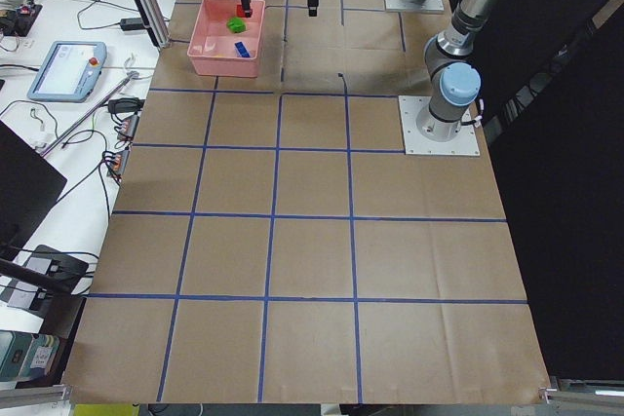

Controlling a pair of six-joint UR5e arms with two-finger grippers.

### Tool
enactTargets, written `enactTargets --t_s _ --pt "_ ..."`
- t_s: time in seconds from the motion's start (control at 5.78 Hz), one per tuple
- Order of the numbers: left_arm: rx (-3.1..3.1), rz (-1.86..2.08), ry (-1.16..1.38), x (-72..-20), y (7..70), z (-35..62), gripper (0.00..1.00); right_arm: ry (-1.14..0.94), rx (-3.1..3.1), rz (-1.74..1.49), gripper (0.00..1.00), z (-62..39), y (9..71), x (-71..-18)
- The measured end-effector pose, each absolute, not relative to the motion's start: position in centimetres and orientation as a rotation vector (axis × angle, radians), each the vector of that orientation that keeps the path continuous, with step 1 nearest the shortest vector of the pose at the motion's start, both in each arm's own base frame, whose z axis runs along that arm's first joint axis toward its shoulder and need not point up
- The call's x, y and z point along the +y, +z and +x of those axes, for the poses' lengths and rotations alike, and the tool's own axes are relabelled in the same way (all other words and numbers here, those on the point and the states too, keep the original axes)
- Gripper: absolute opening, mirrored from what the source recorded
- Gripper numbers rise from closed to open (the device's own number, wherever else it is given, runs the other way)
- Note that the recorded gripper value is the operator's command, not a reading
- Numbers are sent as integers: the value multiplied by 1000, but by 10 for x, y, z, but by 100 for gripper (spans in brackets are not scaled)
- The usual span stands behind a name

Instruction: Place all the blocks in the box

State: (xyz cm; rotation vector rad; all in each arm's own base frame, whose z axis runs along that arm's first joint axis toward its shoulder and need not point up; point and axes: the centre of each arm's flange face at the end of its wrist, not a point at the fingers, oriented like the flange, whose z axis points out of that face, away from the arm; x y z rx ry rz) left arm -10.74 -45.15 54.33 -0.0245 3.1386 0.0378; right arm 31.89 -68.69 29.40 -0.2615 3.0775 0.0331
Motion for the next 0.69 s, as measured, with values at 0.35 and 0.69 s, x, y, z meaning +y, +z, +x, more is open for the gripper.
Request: enactTargets --t_s 0.35,0.69 --pt "3138 -24 37 -451 544 -107 99 20 3057 -391 100 293 293 -701" --pt "3138 -23 36 -451 544 -107 99 -9 3065 -410 100 280 298 -706"
